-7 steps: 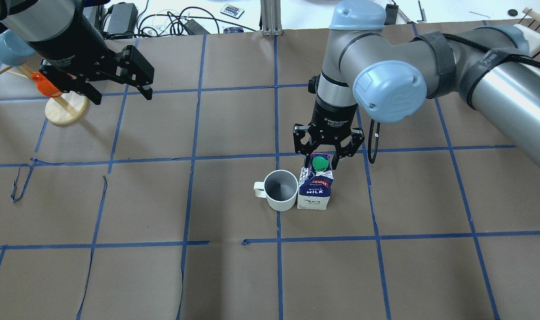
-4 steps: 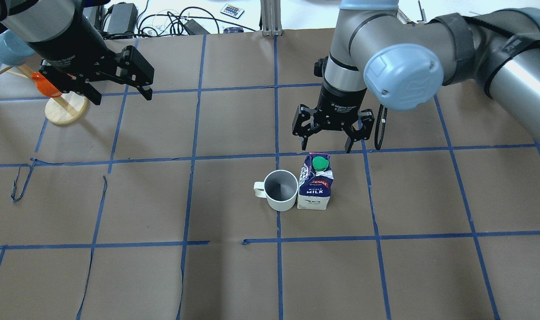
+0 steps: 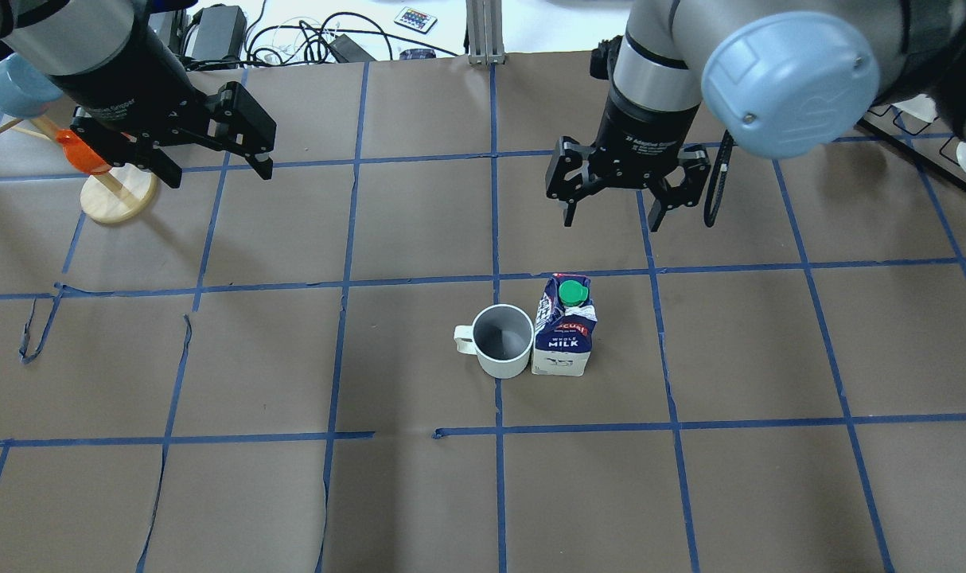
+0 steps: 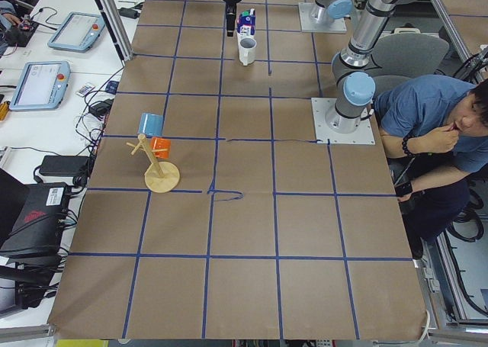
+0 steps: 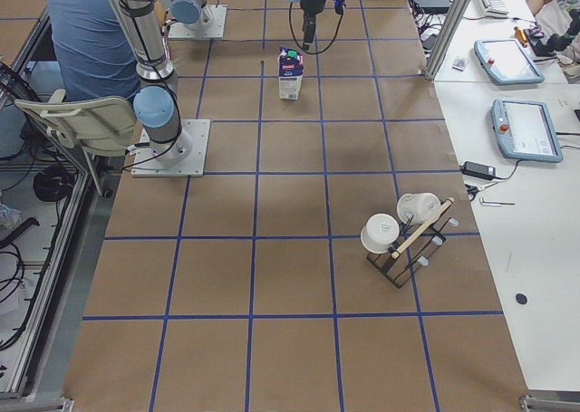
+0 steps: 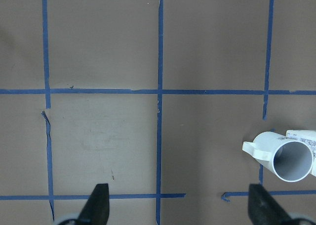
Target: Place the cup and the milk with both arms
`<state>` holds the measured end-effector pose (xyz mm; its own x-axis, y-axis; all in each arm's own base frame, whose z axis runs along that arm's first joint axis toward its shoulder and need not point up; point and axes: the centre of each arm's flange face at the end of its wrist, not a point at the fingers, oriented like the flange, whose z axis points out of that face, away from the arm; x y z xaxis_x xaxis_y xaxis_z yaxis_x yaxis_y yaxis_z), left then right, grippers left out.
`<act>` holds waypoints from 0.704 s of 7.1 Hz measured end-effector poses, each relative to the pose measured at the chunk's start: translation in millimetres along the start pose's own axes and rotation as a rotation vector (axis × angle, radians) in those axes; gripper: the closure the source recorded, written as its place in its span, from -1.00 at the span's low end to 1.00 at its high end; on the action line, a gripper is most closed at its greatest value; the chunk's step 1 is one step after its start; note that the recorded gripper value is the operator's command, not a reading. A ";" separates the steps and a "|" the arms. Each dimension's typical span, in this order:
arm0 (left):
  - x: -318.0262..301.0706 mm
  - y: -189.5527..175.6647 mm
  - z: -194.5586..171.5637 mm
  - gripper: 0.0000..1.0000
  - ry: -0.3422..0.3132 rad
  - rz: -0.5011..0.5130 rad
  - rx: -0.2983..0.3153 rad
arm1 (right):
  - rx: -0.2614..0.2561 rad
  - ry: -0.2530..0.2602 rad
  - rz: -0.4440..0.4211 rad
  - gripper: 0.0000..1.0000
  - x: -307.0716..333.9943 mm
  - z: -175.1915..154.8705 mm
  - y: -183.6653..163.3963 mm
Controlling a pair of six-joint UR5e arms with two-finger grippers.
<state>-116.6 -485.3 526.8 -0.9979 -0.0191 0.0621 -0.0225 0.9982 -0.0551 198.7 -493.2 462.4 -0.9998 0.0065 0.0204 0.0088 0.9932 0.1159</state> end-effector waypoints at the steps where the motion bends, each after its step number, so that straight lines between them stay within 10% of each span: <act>1: -0.3 0.2 0.0 -1.00 0.000 -0.001 0.000 | -0.003 0.016 -0.013 -1.00 12.5 -7.3 5.0; 5: -0.7 0.2 0.1 -1.00 -0.001 -0.001 -0.001 | -0.024 0.010 -0.024 -1.00 72.3 -18.8 2.8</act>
<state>-115.9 -485.1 526.6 -0.9979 -0.0204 0.0611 -0.0238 0.9982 -0.0544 126.8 -492.1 482.9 -0.9994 -0.0190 0.0272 -0.0150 0.9900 0.1405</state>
